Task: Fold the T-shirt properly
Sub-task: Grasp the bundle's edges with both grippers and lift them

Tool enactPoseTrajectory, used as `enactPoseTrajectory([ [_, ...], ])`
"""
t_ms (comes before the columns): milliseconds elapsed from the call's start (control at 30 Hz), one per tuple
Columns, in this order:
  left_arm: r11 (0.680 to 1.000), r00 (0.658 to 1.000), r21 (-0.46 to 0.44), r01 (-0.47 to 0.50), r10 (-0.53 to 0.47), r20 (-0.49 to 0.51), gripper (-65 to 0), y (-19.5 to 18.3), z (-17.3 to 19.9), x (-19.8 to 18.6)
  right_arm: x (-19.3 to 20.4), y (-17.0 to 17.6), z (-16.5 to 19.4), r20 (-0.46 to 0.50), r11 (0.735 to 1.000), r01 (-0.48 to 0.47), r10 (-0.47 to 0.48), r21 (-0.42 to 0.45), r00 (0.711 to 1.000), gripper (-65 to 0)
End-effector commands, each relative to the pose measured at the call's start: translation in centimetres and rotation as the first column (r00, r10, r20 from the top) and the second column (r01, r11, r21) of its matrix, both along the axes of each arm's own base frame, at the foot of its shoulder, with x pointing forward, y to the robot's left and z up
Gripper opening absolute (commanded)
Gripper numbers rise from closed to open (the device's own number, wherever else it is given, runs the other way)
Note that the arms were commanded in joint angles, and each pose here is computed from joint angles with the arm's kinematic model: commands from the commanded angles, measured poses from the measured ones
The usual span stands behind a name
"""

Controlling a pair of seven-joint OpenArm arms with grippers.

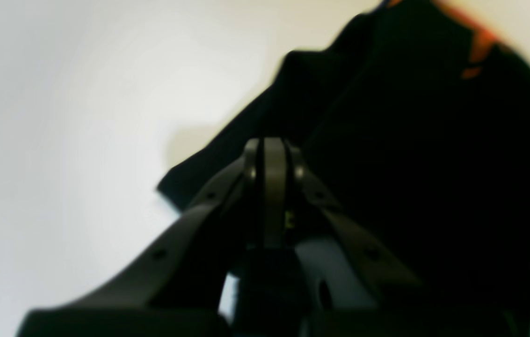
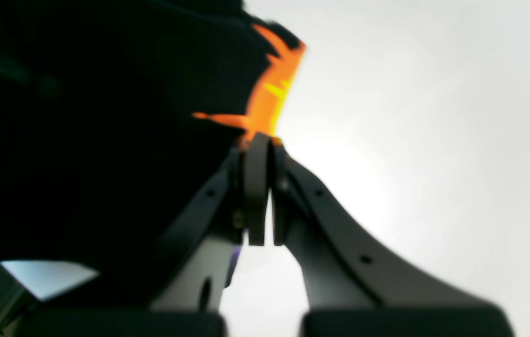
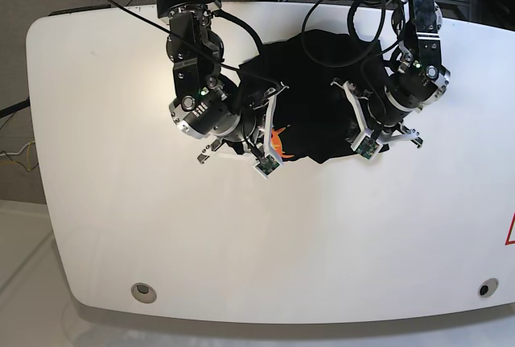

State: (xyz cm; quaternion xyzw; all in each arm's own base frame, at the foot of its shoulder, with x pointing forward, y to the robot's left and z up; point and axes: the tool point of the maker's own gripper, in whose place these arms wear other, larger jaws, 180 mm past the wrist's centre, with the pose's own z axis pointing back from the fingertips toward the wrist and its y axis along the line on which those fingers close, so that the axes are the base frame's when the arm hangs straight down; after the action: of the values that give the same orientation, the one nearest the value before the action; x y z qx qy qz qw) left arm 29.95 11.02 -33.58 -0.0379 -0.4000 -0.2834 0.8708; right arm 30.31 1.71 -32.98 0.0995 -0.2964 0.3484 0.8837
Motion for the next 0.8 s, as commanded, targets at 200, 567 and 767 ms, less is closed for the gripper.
enactPoseTrajectory([
  [200, 0.999, 1.000, -0.032, -0.003, 0.002, -0.010, -65.0, -1.0, -0.1, -0.8, 1.4, 1.3, 2.1, 0.066, 0.998, -0.013, 0.009, 0.056, 0.998, -65.0],
  [567, 0.996, 0.998, -0.089, -0.022, 0.017, -0.064, -65.0, -3.0, -0.9, -1.6, 1.6, 1.3, 2.4, 0.078, 0.998, -0.011, 0.006, 0.063, 0.997, -65.0],
  [767, 0.995, 0.997, -0.104, -0.002, -0.006, -0.077, -65.0, -4.2, -1.2, -2.1, 1.8, 0.4, 2.2, 0.071, 0.997, 0.021, -0.026, 0.068, 0.997, -65.0],
])
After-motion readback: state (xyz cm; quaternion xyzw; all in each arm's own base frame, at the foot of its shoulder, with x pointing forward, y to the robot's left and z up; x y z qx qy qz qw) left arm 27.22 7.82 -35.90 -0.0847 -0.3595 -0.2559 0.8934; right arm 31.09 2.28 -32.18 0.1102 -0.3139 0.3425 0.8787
